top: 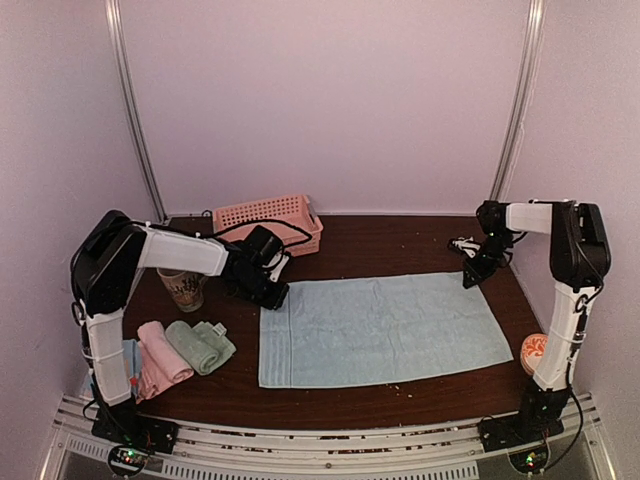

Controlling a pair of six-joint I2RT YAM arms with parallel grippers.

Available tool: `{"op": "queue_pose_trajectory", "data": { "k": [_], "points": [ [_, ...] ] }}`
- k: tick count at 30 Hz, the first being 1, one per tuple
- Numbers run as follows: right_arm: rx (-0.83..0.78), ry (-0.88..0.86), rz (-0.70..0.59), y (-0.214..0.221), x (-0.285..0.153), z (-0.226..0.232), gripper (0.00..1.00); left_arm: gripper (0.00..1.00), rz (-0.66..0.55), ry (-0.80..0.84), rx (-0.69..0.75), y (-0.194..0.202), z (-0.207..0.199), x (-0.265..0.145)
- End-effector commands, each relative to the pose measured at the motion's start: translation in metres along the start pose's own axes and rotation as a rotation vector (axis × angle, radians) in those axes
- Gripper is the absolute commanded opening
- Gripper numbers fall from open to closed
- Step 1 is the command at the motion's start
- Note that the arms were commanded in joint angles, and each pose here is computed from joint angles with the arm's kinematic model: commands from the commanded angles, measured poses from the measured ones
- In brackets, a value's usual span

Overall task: Roll the towels
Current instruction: Smooth out the towel at the center of the board.

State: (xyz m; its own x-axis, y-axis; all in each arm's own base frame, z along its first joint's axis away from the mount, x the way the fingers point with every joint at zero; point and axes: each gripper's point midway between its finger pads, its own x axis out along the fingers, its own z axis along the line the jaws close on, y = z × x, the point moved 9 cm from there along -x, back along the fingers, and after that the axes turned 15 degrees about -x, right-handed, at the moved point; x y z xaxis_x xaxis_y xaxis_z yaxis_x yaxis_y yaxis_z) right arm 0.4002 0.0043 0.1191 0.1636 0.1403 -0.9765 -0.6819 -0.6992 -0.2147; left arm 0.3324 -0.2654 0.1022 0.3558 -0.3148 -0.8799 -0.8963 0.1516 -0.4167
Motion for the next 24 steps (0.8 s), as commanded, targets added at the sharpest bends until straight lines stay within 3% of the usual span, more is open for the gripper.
{"op": "queue_pose_trajectory", "data": {
  "k": [1, 9, 14, 18, 21, 24],
  "points": [
    [0.05, 0.038, -0.033, -0.011, 0.01, -0.016, 0.18, 0.0, -0.059, -0.06, -0.042, -0.01, 0.01, 0.005],
    [0.084, 0.024, -0.013, -0.014, 0.014, -0.02, 0.2, 0.0, -0.061, -0.157, -0.121, -0.013, 0.044, 0.009],
    [0.088, -0.021, -0.141, -0.033, -0.019, -0.021, 0.24, 0.0, -0.096, -0.025, -0.078, -0.028, 0.026, -0.014],
    [0.137, 0.036, -0.232, -0.046, -0.044, -0.036, 0.27, 0.0, -0.165, -0.025, -0.073, -0.042, 0.022, -0.036],
    [0.179, 0.097, -0.212, -0.048, -0.038, -0.051, 0.29, 0.06, -0.155, -0.033, -0.08, -0.046, 0.023, -0.037],
    [0.217, 0.081, -0.163, -0.046, -0.024, -0.061, 0.3, 0.2, -0.144, -0.015, -0.084, -0.044, 0.022, -0.036]
  ]
}}
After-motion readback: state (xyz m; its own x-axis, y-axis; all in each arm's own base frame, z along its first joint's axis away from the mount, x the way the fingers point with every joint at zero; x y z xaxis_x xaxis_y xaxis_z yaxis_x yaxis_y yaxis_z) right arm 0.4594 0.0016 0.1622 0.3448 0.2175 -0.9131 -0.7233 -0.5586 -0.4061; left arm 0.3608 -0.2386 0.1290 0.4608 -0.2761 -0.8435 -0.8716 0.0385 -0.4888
